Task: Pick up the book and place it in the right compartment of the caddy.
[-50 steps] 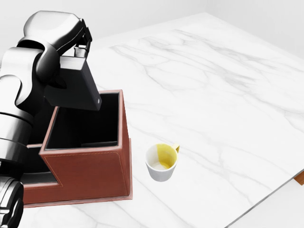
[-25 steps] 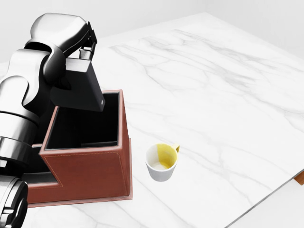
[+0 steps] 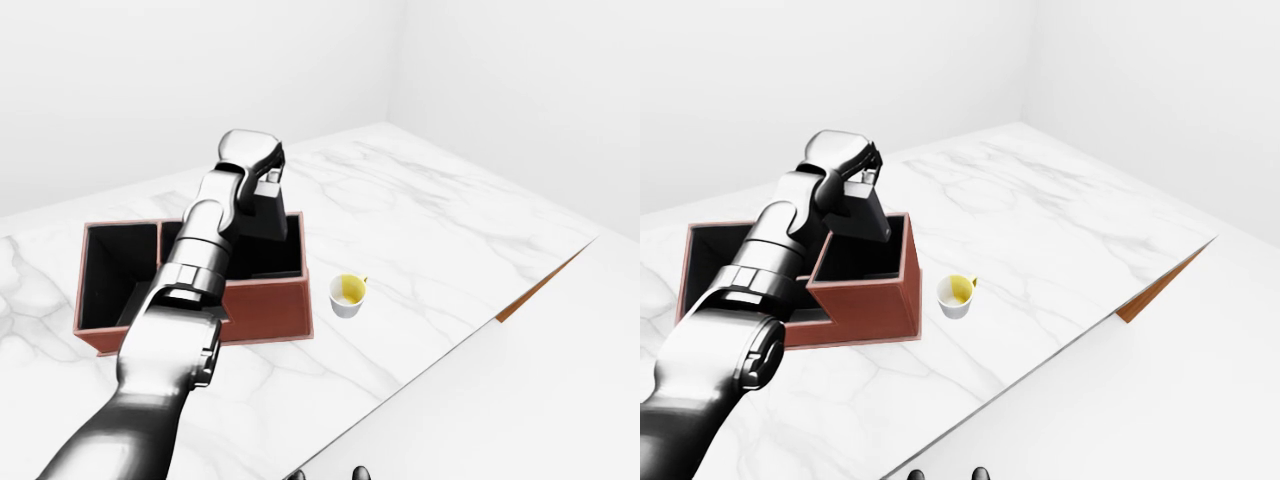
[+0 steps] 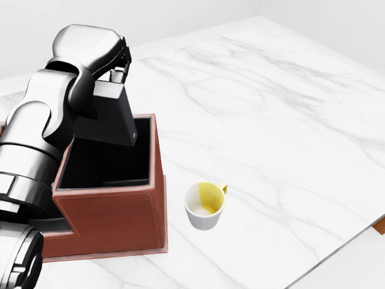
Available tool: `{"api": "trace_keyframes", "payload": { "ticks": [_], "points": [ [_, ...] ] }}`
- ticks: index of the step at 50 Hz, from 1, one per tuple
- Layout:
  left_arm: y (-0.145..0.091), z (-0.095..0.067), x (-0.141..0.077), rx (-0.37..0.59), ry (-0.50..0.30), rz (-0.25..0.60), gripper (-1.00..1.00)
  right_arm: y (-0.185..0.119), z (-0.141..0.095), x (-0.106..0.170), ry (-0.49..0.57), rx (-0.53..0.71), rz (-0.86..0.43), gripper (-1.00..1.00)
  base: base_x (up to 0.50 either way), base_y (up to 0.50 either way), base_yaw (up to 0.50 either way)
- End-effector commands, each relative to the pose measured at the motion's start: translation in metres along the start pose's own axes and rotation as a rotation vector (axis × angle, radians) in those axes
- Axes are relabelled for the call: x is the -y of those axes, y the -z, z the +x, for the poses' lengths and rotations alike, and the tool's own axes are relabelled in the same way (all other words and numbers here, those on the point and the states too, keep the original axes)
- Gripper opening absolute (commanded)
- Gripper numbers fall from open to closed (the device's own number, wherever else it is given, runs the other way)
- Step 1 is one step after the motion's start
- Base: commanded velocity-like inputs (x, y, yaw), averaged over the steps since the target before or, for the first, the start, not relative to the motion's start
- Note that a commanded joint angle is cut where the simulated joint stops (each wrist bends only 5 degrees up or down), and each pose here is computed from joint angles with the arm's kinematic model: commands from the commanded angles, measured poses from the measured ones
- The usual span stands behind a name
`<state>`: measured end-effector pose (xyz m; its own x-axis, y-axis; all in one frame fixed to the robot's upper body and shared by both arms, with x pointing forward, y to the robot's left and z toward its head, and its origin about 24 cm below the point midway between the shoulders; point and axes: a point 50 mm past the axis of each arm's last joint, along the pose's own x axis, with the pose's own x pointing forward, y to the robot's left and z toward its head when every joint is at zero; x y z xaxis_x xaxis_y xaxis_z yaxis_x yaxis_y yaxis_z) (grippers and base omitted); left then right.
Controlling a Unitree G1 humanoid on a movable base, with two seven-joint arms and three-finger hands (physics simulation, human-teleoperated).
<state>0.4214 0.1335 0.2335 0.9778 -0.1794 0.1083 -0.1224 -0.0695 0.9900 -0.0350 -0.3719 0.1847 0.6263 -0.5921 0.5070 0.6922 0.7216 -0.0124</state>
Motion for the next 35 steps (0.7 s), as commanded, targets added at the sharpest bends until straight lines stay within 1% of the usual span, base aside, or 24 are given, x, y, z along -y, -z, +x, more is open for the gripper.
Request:
{"api": "trace_keyframes", "payload": {
  "ticks": [1,4,14,26,35],
  "points": [
    [-0.005,0.001,-0.009,0.012,-0.050,0.004,-1.00,0.000,0.000,0.000,0.000,-0.001,0.001,1.00,0.00,0.00,0.00],
    [-0.006,0.000,-0.008,0.014,-0.046,0.004,-1.00,0.001,0.000,0.000,0.001,-0.002,0.001,1.00,0.00,0.00,0.00],
    [-0.011,0.001,0.006,0.021,-0.027,0.041,-1.00,0.001,0.000,0.000,0.000,-0.002,0.001,1.00,0.00,0.00,0.00],
    [-0.014,0.003,0.012,0.024,-0.012,0.062,-1.00,-0.001,0.000,0.000,-0.002,0.002,0.001,1.00,0.00,0.00,0.00],
    [-0.015,0.003,0.021,0.025,0.006,0.080,-1.00,0.000,0.000,0.000,-0.003,0.001,0.001,1.00,0.00,0.00,0.00]
  ]
}}
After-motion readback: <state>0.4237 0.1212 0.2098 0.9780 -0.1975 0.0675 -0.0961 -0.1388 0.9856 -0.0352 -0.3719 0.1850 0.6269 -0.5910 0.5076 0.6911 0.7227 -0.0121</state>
